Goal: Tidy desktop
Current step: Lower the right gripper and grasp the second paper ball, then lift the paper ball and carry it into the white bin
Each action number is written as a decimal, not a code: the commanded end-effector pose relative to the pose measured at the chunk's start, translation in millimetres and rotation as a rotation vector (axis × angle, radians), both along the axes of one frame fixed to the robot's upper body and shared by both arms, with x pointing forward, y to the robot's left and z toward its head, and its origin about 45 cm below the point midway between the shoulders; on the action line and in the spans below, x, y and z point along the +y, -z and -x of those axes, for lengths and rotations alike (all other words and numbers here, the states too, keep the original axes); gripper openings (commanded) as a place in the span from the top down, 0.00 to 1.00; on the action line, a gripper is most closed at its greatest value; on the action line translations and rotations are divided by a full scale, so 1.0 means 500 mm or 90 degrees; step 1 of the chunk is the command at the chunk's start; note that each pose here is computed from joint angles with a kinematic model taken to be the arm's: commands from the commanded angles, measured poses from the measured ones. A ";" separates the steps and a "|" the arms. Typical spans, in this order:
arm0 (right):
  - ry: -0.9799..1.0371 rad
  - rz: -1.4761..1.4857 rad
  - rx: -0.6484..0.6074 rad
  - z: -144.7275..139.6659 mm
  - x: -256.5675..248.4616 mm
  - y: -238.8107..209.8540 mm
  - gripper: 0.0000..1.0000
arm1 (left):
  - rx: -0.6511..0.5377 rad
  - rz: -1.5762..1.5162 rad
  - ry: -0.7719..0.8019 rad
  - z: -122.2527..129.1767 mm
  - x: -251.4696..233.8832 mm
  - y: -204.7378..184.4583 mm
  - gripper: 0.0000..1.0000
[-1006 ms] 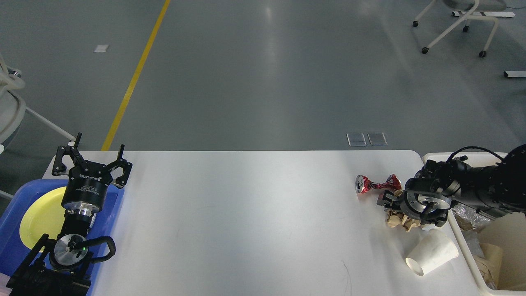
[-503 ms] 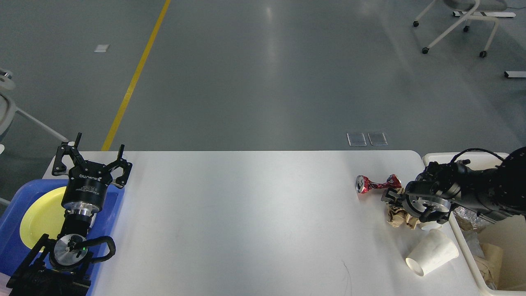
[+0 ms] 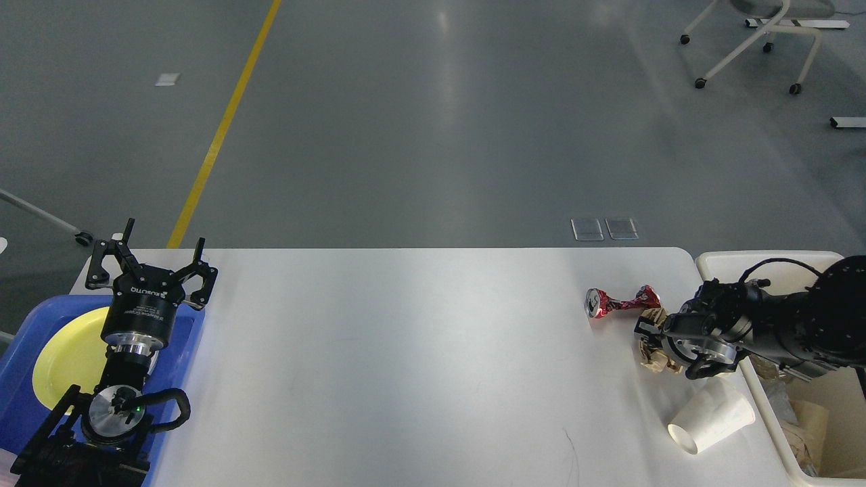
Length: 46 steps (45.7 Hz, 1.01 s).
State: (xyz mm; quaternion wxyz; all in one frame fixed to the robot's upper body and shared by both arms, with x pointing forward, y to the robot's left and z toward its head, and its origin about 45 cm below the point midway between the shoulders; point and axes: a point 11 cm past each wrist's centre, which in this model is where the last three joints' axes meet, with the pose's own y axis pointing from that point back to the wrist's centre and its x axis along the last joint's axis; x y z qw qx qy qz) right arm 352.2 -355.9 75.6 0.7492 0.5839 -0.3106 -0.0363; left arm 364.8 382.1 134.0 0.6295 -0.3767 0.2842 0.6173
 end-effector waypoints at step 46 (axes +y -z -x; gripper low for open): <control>-0.098 -0.129 0.112 -0.006 0.102 -0.379 1.00 | 0.000 0.000 0.000 0.000 0.000 0.000 0.04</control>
